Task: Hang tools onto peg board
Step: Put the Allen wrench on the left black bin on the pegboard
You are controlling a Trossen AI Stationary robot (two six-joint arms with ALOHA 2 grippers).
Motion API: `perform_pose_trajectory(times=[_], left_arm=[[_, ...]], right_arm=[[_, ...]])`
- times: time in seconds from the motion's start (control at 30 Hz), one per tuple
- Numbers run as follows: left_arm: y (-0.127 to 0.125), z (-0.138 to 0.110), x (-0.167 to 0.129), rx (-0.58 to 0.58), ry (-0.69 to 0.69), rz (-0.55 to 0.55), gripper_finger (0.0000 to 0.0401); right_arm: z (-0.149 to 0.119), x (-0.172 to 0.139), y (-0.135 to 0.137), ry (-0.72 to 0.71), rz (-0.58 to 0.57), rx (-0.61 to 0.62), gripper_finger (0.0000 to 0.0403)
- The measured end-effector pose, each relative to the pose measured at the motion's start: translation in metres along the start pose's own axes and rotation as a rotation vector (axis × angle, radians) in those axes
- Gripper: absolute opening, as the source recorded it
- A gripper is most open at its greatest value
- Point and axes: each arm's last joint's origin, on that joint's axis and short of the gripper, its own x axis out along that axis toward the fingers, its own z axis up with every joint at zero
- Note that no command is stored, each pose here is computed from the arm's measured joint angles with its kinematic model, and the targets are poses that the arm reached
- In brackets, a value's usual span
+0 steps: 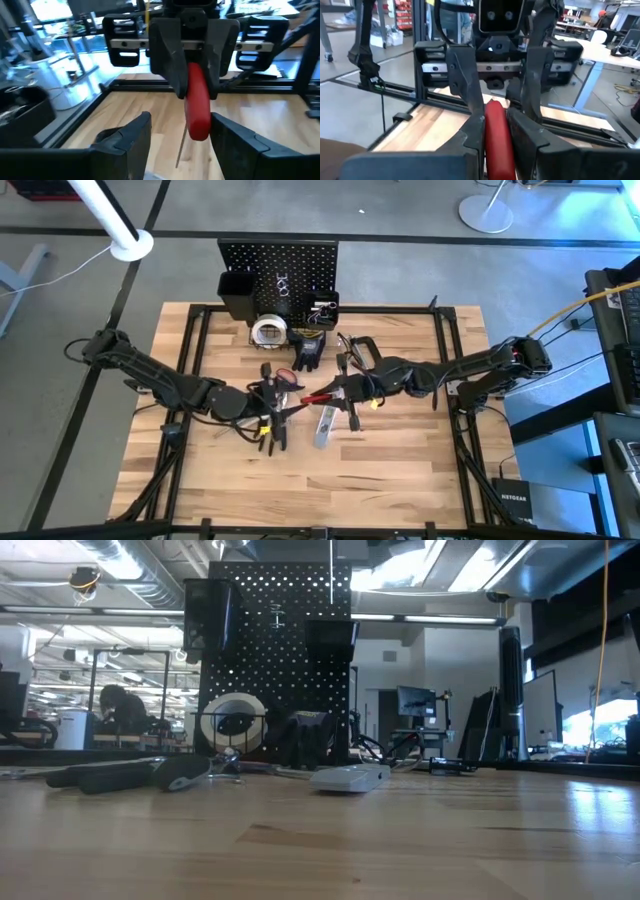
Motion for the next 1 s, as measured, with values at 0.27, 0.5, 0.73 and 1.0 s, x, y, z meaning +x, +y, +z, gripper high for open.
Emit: perform_pose_trajectory(times=[0.27,0.5,0.73,1.0], left_arm=[[0.001,0.0054,0.0016,0.003,-0.047,-0.048,0.0138],[0.0011,0.0059,0.0017,0.012,-0.052,-0.048,0.0099],[0.0024,0.0056,0.0026,0.014,-0.049,-0.043,0.0083],[0.0022,0.0048,0.0024,0.027,-0.042,-0.043,0.0044]], right_arm=[[0.0021,0.0,0.0001,-0.022,0.004,0.035,0.0063],[0.0028,0.0,-0.0002,-0.03,0.003,0.035,0.0063],[0.0007,0.003,-0.0002,-0.038,0.001,0.034,0.0063],[-0.0026,0.0076,0.0,-0.051,0.001,0.034,0.0063]])
